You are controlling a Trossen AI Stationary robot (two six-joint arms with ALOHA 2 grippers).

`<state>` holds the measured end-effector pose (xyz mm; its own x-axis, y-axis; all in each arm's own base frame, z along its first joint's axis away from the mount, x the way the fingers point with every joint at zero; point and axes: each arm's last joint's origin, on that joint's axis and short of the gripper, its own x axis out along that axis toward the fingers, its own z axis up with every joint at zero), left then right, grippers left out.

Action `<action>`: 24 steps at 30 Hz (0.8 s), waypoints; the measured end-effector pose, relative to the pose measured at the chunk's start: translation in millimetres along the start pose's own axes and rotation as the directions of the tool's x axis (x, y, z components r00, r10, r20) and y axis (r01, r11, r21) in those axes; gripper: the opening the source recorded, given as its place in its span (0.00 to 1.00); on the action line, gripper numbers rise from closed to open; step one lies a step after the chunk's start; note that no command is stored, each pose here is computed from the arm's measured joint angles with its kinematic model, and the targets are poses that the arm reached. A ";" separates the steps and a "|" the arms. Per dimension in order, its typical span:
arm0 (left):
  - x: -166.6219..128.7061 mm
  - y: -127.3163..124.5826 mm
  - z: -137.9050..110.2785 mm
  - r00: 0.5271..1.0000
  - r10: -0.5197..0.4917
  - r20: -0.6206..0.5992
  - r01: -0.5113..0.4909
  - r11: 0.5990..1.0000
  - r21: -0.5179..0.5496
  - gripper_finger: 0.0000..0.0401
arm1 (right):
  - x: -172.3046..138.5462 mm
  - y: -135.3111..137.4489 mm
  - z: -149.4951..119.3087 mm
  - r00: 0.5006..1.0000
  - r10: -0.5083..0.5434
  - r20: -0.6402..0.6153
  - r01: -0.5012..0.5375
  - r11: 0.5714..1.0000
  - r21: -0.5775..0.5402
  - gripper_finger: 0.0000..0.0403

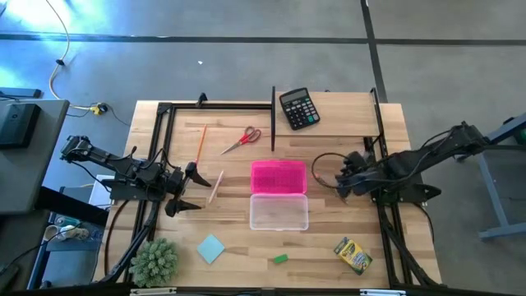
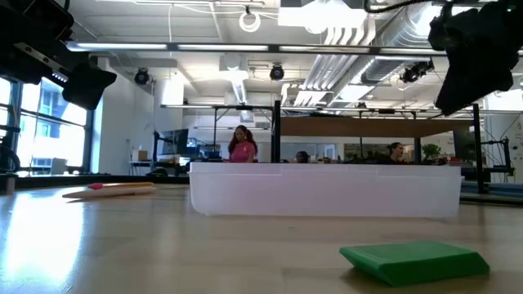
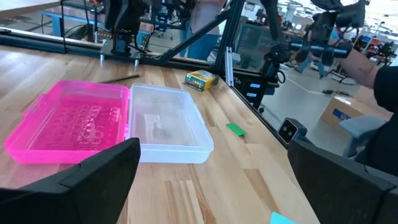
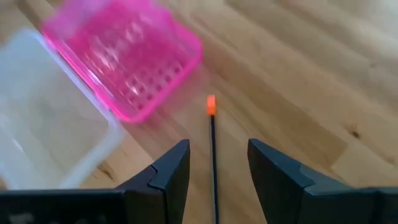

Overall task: Pack school essentials
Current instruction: Put the black pencil into the supply box

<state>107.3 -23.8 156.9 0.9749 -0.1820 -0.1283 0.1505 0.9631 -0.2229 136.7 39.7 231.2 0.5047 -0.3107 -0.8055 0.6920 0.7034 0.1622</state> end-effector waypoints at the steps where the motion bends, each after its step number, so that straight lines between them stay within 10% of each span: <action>1: 0.0 0.0 0.0 1.000 0.000 0.000 0.000 1.000 0.000 1.00 | 3.0 2.1 -1.2 1.000 -0.011 -0.020 0.011 1.000 -0.009 0.38; 24: 0.0 1.5 0.4 0.999 0.051 0.013 -0.051 0.999 0.000 1.00 | 63.2 23.2 6.7 0.949 -0.040 -0.313 0.045 0.999 0.009 0.38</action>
<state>107.5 -22.2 157.0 0.9834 -0.1298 -0.1270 0.1002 0.9711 -0.2164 188.1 32.1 187.8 0.2899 -0.1226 -0.9492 0.7185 0.6831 0.1312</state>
